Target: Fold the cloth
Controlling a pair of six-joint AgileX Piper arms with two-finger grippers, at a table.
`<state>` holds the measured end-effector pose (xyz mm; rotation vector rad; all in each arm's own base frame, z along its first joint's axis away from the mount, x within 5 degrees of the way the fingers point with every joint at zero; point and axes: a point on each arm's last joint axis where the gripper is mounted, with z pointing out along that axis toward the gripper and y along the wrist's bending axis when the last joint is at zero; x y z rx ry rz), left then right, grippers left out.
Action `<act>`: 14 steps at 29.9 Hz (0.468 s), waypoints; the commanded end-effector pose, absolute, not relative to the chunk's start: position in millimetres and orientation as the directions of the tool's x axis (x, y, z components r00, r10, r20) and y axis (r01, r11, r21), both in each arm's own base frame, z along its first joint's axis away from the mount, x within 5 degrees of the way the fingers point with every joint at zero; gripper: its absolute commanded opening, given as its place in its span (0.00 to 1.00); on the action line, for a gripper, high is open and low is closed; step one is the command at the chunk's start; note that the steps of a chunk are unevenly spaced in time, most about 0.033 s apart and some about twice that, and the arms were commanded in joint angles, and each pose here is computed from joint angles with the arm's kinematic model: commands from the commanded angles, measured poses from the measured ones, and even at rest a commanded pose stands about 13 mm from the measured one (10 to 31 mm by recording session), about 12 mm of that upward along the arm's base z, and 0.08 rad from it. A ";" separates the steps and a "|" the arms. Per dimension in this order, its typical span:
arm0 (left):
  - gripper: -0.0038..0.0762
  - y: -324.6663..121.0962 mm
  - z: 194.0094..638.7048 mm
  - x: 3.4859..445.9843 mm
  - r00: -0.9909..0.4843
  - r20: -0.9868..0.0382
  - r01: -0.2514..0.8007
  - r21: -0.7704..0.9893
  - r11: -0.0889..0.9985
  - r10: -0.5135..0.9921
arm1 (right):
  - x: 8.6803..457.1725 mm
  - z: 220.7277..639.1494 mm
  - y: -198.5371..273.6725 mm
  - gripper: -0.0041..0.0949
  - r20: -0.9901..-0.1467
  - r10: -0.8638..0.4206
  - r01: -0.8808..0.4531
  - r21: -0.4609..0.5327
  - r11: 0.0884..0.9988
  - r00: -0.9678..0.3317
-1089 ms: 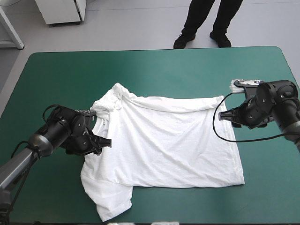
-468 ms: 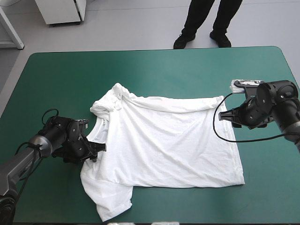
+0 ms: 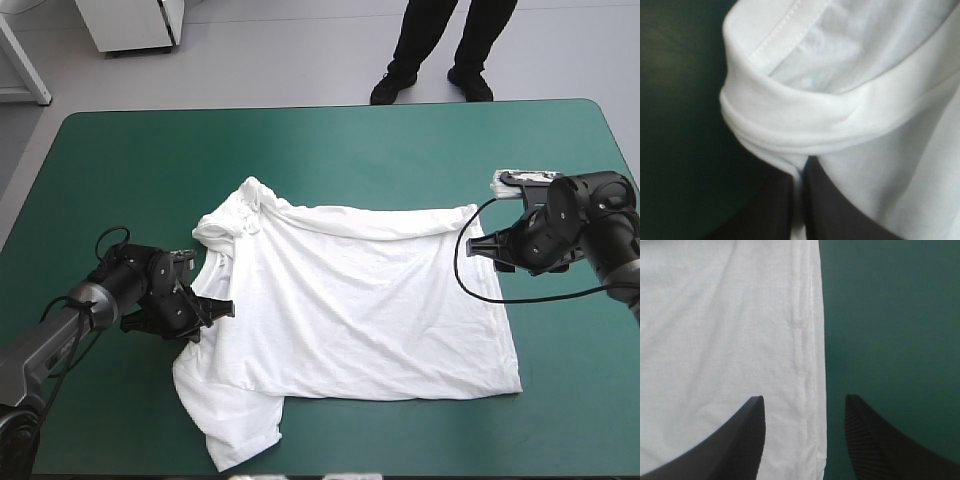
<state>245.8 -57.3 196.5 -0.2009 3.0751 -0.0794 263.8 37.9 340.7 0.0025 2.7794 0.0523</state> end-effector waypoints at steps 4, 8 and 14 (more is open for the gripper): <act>0.04 -42.7 185.5 252.6 -0.993 -0.095 -0.083 0.110 0.990 -0.072 | 259.4 356.6 33.8 0.50 -0.417 0.015 0.002 0.033 0.999 -0.909; 0.04 -31.4 196.2 263.8 -0.986 -0.147 -0.105 0.152 0.983 -0.082 | 259.2 356.5 33.8 0.50 -0.415 0.015 0.002 0.033 0.999 -0.910; 0.04 10.6 224.1 290.9 -0.945 -0.271 -0.224 0.140 0.964 -0.180 | 257.5 355.7 33.5 0.50 -0.395 0.015 0.003 0.030 1.000 -0.919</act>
